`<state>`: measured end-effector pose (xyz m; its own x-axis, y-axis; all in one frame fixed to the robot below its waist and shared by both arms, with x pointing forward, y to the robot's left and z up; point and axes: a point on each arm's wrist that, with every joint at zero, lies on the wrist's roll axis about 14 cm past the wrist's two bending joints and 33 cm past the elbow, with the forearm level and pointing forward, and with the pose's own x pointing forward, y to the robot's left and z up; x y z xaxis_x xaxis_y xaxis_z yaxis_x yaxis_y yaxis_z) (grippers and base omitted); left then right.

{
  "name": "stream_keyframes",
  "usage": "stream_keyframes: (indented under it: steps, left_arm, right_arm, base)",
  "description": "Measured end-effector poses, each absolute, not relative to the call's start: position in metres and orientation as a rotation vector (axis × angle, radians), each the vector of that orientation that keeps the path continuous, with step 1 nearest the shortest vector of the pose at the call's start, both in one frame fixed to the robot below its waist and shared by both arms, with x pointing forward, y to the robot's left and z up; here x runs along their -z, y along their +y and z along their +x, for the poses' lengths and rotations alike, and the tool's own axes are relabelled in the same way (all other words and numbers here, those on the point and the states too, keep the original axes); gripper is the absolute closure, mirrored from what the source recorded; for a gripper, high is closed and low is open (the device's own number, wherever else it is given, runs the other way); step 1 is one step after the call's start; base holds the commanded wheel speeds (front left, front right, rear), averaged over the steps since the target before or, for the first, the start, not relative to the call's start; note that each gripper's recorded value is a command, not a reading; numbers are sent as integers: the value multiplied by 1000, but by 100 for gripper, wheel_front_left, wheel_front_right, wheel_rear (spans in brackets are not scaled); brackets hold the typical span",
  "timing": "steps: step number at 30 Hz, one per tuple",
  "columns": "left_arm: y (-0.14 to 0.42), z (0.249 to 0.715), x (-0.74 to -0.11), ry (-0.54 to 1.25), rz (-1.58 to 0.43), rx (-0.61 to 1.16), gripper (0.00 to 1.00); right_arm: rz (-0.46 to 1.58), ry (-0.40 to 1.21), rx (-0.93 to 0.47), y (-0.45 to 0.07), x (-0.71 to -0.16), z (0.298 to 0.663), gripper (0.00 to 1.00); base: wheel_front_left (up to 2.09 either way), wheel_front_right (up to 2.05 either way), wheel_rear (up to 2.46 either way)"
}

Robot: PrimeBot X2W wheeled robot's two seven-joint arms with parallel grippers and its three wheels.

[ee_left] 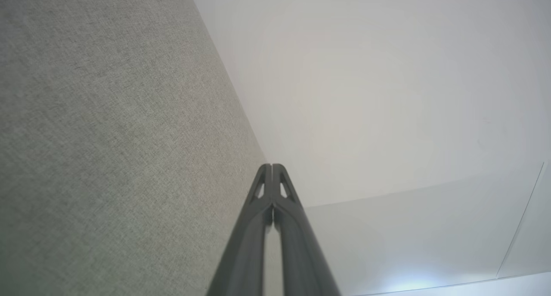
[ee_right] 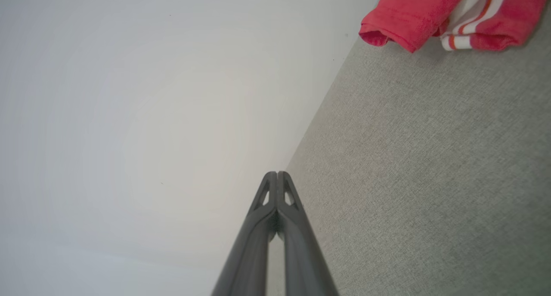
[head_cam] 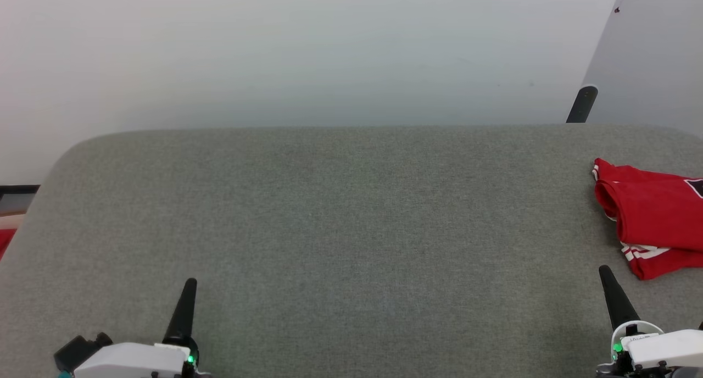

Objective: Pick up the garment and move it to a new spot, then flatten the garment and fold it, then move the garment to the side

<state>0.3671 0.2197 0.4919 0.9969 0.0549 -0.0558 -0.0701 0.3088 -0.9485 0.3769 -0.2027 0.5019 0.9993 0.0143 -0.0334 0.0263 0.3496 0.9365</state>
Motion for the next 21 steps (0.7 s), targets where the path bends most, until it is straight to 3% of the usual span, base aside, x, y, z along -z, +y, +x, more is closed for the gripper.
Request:
stream_keyframes:
  steps: [21]
  left_arm:
    - [210, 378, -498, 9, -1420, -49, 100]
  right_arm:
    - [1393, 26, 12, -201, -502, 382, 100]
  base:
    - [0, 0, 0]
